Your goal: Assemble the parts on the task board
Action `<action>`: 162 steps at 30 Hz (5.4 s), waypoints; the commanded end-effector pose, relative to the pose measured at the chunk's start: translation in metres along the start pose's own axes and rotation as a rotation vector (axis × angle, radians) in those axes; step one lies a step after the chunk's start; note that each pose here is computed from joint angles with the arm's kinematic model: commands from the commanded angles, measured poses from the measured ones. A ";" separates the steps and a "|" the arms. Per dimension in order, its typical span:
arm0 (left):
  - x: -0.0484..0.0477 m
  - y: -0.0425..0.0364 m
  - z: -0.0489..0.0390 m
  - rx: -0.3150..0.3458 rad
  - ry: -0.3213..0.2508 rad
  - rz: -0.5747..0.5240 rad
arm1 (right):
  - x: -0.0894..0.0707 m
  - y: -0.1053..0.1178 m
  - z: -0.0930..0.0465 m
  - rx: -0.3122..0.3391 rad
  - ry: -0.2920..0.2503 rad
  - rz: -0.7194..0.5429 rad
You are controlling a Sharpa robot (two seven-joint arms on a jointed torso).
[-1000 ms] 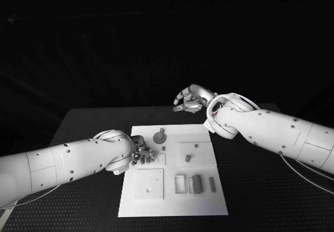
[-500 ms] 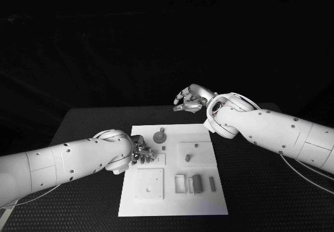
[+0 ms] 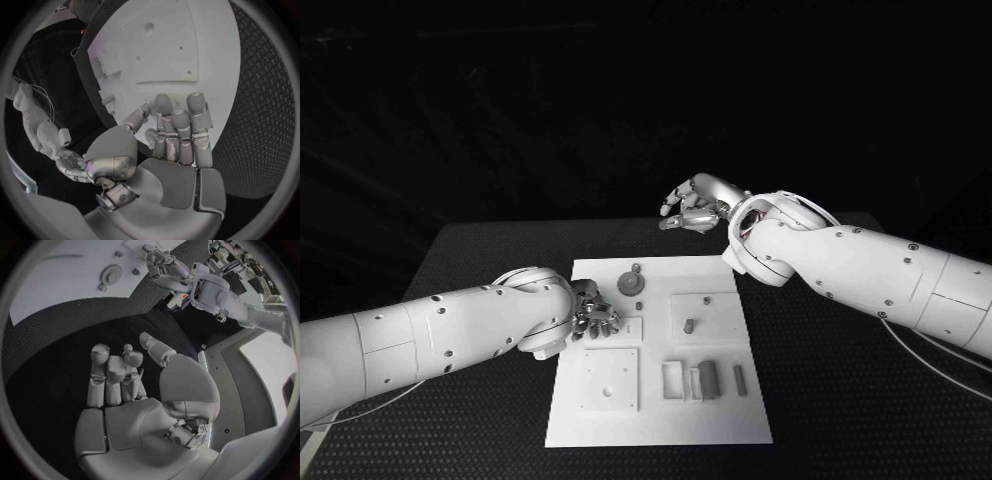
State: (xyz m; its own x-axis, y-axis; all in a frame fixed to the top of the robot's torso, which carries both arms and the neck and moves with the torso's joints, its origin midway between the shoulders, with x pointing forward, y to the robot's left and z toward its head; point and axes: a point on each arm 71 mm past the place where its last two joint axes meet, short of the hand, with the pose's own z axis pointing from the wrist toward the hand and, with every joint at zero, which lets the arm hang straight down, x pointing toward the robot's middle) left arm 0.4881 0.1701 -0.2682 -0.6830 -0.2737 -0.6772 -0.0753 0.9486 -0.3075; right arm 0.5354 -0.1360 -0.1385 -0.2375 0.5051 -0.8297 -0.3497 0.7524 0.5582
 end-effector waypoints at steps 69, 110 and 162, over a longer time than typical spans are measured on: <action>-0.0013 0.0002 0.0022 0.004 -0.017 -0.022 | 0.001 -0.002 0.000 0.003 0.016 -0.003; -0.1025 0.0253 0.0097 -0.130 -0.133 -0.066 | -0.002 -0.011 0.000 0.026 0.007 -0.005; -0.0728 0.0108 0.0310 -0.117 -0.026 0.008 | 0.000 -0.008 0.002 0.021 0.013 -0.003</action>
State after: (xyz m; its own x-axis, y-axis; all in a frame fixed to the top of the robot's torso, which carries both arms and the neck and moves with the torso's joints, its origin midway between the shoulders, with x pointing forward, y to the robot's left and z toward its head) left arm 0.5597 0.1988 -0.2429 -0.6628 -0.2715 -0.6978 -0.1741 0.9623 -0.2091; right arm 0.5399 -0.1422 -0.1421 -0.2397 0.5030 -0.8304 -0.3276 0.7632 0.5569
